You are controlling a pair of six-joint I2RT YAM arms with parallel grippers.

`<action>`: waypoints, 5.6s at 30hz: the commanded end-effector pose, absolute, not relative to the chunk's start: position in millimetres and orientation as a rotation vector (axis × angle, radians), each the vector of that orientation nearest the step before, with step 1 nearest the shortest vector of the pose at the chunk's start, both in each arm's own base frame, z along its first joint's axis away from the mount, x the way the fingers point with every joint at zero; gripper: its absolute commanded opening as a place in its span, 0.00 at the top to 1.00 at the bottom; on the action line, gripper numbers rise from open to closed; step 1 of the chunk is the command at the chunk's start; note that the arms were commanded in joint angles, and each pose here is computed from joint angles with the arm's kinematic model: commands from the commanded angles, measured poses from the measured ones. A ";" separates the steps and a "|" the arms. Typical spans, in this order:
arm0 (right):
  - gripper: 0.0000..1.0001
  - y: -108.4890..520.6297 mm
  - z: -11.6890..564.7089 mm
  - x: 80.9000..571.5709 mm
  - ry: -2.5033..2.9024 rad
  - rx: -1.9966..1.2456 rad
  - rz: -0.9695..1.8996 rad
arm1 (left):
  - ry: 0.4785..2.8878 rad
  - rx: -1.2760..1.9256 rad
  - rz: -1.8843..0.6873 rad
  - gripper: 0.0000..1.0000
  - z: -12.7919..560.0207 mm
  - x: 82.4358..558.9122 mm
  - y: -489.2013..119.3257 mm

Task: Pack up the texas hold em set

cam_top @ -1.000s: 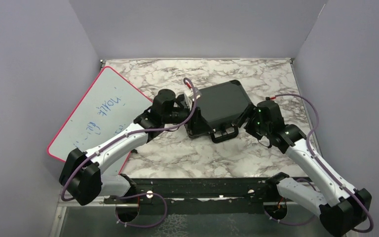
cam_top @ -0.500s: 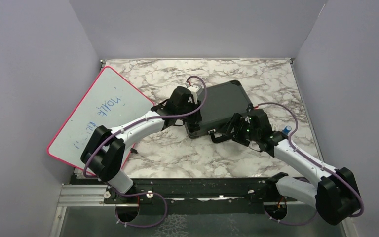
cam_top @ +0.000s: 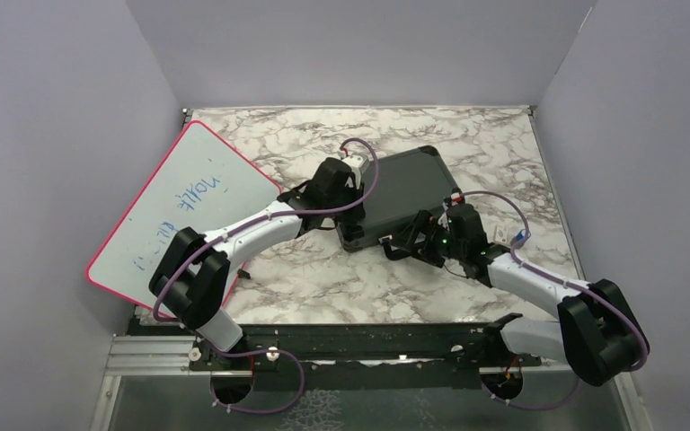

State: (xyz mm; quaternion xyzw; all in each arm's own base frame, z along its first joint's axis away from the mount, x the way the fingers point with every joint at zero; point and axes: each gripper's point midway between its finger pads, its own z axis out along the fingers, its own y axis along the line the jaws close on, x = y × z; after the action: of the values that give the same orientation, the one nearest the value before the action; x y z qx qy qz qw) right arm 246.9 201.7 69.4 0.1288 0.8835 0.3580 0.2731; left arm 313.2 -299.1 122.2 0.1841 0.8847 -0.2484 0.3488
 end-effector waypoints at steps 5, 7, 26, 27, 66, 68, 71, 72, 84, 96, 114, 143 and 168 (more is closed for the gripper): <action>0.06 209.3 70.6 260.8 2.344 0.321 0.997 | 2.543 0.505 -0.431 0.80 58.6 287.6 -261.0; 0.06 209.7 74.1 263.6 2.329 0.321 0.999 | 2.541 0.501 -0.432 0.80 59.4 287.9 -261.2; 0.07 218.8 115.1 287.0 2.164 0.293 1.063 | 2.528 0.492 -0.427 0.80 63.7 290.9 -261.4; 0.07 217.6 118.1 290.4 2.152 0.292 1.048 | 2.528 0.492 -0.426 0.80 63.8 291.0 -261.3; 0.71 163.4 81.7 271.7 2.363 0.393 0.629 | 2.233 0.518 -0.762 0.68 163.2 308.8 -313.0; 0.75 165.3 74.4 274.7 2.384 0.391 0.619 | 2.255 0.528 -0.764 0.73 154.1 305.8 -313.2; 0.78 168.3 65.1 280.7 2.405 0.389 0.607 | 2.294 0.531 -0.738 0.81 137.6 303.4 -309.2; 0.78 169.6 63.4 283.1 2.408 0.383 0.606 | 2.308 0.528 -0.723 0.82 131.5 302.5 -307.0; 0.79 177.6 60.4 294.8 2.410 0.360 0.619 | 2.435 0.496 -0.565 0.87 91.9 299.0 -287.0; 0.68 174.5 83.1 295.0 2.330 0.345 0.641 | 2.448 0.496 -0.541 0.88 87.7 300.2 -285.1; 0.91 164.7 30.1 298.4 2.450 0.345 0.486 | 2.455 0.496 -0.540 0.88 85.3 299.5 -284.9; 0.57 131.5 159.4 279.9 2.251 0.326 0.427 | 2.082 0.404 -0.489 0.77 217.9 333.3 -272.3; 0.15 35.6 373.9 158.1 1.766 0.293 0.406 | 1.604 0.011 -0.236 0.01 387.5 176.7 -38.2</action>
State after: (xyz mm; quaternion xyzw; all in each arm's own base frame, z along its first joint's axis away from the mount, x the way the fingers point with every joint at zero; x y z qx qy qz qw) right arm 171.8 51.3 366.4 0.1255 0.7664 0.1993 0.5976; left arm 199.2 -82.6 377.6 0.0368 0.7181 -0.1554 0.6774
